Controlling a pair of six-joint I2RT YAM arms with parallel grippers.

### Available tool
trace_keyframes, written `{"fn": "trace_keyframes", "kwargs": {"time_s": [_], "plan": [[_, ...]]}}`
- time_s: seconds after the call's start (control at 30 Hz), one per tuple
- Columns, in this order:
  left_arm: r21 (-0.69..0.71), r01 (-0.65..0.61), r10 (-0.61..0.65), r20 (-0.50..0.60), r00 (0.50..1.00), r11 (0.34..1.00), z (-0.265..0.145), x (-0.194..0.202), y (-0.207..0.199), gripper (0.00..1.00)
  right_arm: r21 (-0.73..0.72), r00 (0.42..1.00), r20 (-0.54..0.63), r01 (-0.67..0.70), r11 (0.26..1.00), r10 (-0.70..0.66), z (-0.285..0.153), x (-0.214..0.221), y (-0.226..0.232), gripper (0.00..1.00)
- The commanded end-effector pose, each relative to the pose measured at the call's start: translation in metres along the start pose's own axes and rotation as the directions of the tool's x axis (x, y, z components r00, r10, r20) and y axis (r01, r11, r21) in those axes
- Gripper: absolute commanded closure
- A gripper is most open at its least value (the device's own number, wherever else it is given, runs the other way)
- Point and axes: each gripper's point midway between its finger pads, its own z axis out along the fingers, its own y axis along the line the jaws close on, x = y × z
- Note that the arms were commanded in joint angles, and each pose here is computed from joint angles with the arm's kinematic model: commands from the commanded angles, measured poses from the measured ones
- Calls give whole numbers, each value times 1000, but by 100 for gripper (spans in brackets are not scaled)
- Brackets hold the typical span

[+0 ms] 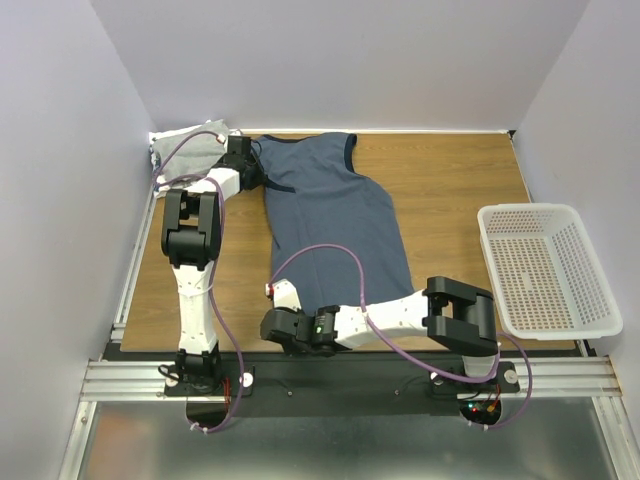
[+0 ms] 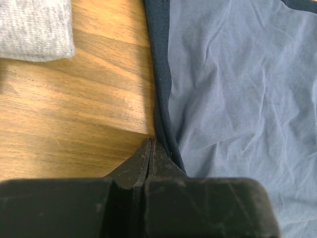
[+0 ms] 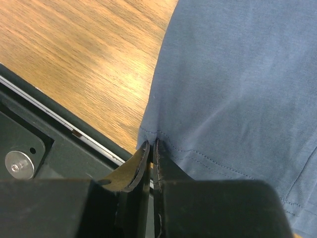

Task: Fold and stack the tank tops
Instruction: Fold the tank top

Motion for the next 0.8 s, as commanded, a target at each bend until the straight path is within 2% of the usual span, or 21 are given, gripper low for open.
{"fn": "trace_keyframes", "kwargs": {"time_s": [0.0, 0.23, 0.43, 0.47, 0.5, 0.63, 0.77], "plan": [[2, -12, 12, 51, 999, 1000, -5, -23, -11, 100, -48, 1000, 12, -21, 999, 21, -14, -6, 9, 91], [-9, -12, 13, 114, 993, 1000, -18, -49, -18, 100, -58, 1000, 5, -17, 998, 17, -16, -3, 8, 92], [5, -14, 14, 96, 995, 1000, -21, -50, -24, 100, -59, 1000, 11, -18, 998, 18, -19, -3, 6, 92], [5, -14, 13, 97, 995, 1000, -23, -50, -23, 95, -59, 1000, 11, -17, 998, 18, -18, -3, 6, 92], [6, -11, 10, 97, 995, 1000, -25, -49, -23, 79, -59, 1000, 9, -15, 998, 16, -18, -3, 7, 92], [17, 5, -7, 111, 994, 1000, -41, -46, -21, 59, -54, 1000, 2, -12, 998, 12, -15, 1, 5, 92], [1, 28, -28, 86, 996, 1000, -43, -31, -11, 57, -53, 1000, 7, -13, 999, 13, -15, -1, 5, 92]]}}
